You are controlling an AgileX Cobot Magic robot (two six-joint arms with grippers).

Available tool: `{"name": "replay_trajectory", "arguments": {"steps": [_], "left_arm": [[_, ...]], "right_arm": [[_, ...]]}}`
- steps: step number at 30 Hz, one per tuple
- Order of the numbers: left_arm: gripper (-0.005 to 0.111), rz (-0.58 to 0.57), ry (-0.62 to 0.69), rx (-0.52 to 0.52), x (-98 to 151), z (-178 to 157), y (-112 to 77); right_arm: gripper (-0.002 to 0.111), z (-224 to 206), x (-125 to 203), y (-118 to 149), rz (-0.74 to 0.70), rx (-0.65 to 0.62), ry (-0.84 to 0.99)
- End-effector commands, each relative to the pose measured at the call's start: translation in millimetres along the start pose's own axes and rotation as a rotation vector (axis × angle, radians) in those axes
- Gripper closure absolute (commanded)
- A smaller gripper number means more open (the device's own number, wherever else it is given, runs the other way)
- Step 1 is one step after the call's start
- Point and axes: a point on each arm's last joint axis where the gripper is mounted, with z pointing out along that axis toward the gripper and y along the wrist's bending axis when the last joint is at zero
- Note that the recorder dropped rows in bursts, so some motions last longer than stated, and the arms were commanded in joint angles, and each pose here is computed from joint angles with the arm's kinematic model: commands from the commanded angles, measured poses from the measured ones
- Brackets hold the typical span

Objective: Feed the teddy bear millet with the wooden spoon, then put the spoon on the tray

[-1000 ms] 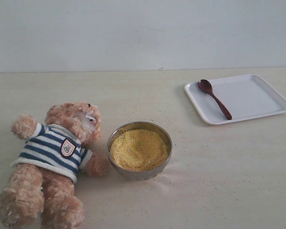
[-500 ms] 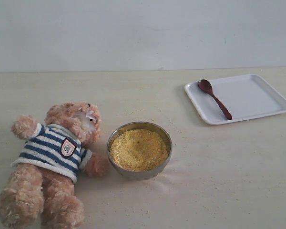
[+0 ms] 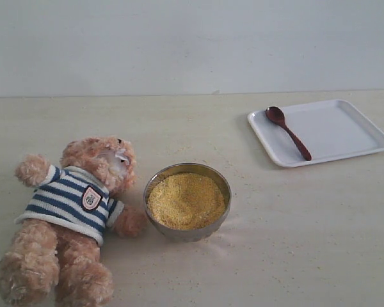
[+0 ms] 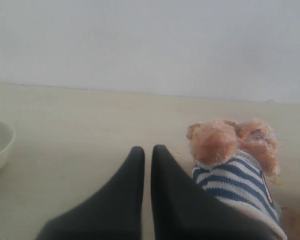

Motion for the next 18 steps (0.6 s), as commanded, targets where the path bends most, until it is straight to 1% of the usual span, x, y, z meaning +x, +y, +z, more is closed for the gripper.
{"name": "replay_trajectory", "arguments": {"steps": [1,18], "left_arm": [[0.102,-0.003,0.004,0.005,1.4,0.1,-0.2],[0.102,0.005,0.003,0.005,1.4,0.1,-0.2]], "right_arm": [[0.107,0.0,1.3,-0.2,-0.005,0.003,0.000],[0.107,0.0,1.3,-0.2,-0.005,0.003,0.000]]}}
